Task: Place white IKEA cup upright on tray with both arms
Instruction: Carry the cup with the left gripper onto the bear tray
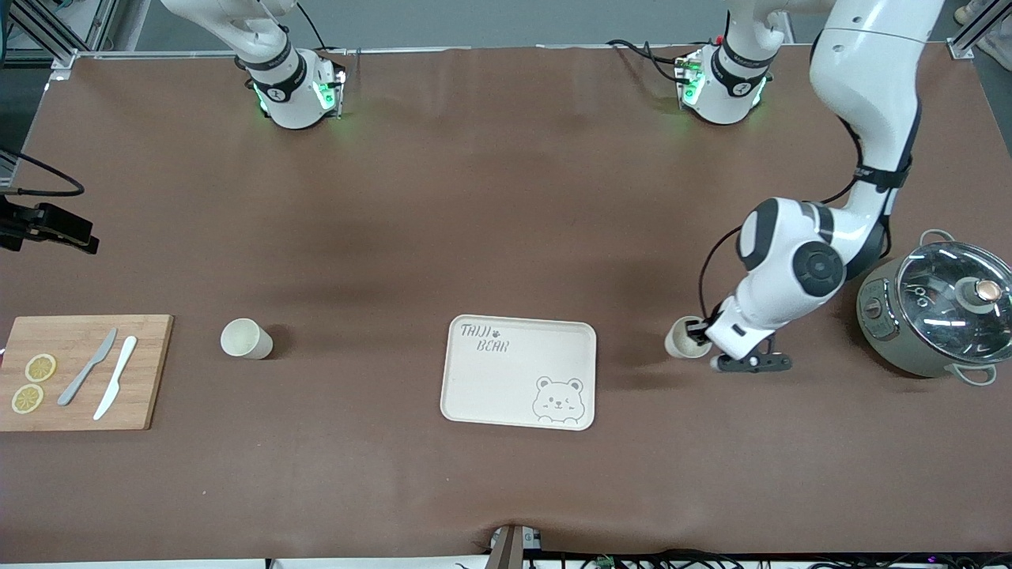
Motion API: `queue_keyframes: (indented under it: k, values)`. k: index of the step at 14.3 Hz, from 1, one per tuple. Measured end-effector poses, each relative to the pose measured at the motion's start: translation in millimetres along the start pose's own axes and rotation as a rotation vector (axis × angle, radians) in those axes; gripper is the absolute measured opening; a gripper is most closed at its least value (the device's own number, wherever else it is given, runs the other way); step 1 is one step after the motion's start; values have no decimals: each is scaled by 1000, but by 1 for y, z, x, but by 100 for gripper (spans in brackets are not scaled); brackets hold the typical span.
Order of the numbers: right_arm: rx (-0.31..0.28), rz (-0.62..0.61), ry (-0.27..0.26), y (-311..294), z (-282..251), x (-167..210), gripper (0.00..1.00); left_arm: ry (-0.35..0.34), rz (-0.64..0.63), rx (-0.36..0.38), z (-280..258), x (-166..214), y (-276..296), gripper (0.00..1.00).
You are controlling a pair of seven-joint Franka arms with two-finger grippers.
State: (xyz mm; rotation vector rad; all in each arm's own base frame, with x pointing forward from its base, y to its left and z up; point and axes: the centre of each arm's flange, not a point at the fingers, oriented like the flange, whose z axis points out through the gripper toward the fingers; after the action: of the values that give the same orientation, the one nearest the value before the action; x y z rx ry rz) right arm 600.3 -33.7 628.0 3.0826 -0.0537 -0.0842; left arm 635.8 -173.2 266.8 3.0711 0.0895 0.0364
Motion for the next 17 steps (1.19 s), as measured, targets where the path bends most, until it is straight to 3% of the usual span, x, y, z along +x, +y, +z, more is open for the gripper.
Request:
queue_keyframes:
  k: [5, 8, 13, 17]
  values:
    - [0, 0, 0, 0, 0, 0, 100, -24, -138, 27, 33, 3, 35, 4]
    - [0, 0, 0, 0, 0, 0, 100, 0, -256, 14, 40, 9, 75, 4]
    - [0, 1, 0, 0, 0, 0, 100, 39, -299, -11, 17, 25, 94, 4]
    - [0, 1, -6, 0, 1, -1, 100, 42, -313, -21, 8, 12, 135, 4]
